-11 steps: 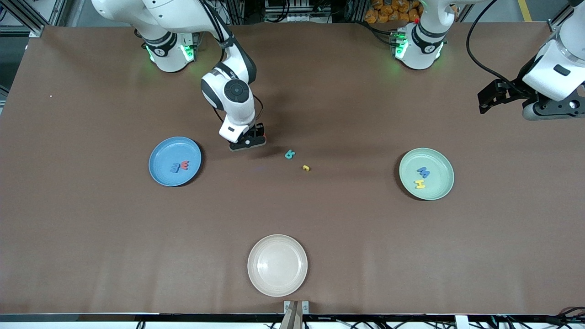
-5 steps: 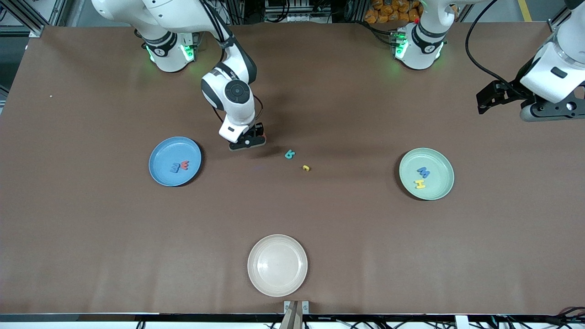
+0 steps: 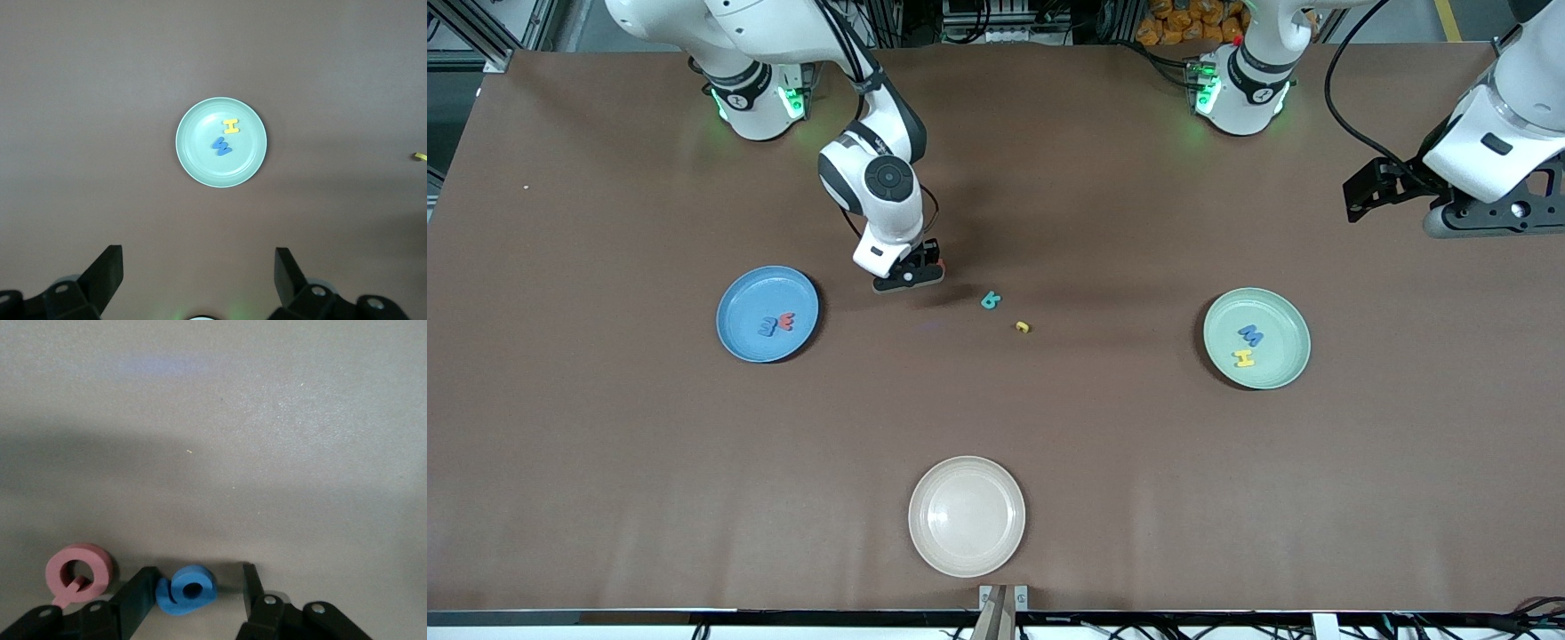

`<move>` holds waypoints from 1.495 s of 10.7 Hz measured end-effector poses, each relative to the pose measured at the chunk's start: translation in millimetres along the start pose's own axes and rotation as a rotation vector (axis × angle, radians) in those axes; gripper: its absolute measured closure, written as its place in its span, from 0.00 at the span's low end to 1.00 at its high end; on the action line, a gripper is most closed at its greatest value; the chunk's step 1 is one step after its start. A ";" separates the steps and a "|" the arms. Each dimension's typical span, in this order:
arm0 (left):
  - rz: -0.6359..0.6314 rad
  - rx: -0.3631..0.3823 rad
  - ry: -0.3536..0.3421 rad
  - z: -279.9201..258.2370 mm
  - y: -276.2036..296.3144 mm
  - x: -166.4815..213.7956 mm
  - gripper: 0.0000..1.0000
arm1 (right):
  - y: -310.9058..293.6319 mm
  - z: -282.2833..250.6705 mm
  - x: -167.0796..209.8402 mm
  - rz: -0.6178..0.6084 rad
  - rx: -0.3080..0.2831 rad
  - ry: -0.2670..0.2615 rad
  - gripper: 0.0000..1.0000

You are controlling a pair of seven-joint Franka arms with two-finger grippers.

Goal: Sort upper and lower case letters into plates

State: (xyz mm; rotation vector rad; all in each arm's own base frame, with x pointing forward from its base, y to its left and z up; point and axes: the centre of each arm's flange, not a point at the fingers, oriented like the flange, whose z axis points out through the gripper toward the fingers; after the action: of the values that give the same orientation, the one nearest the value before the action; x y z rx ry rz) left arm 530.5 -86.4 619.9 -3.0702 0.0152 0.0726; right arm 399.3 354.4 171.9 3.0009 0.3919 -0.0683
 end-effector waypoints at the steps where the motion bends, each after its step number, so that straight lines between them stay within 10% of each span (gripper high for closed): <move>1: 0.000 0.000 -0.002 0.8 0.1 0.1 0.00 | 1.0 -0.3 -0.1 0.002 -0.003 -0.005 0.53; 16: 0.096 -0.026 -0.054 33.9 112.4 -2.6 0.00 | 17.0 -0.3 7.9 0.034 -0.009 -0.015 0.59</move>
State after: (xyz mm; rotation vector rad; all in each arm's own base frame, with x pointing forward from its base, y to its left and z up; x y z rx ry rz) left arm 525.0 -196.1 578.4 -3.0913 0.1601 0.1626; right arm 411.3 340.1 173.5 2.9949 0.3388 -0.0857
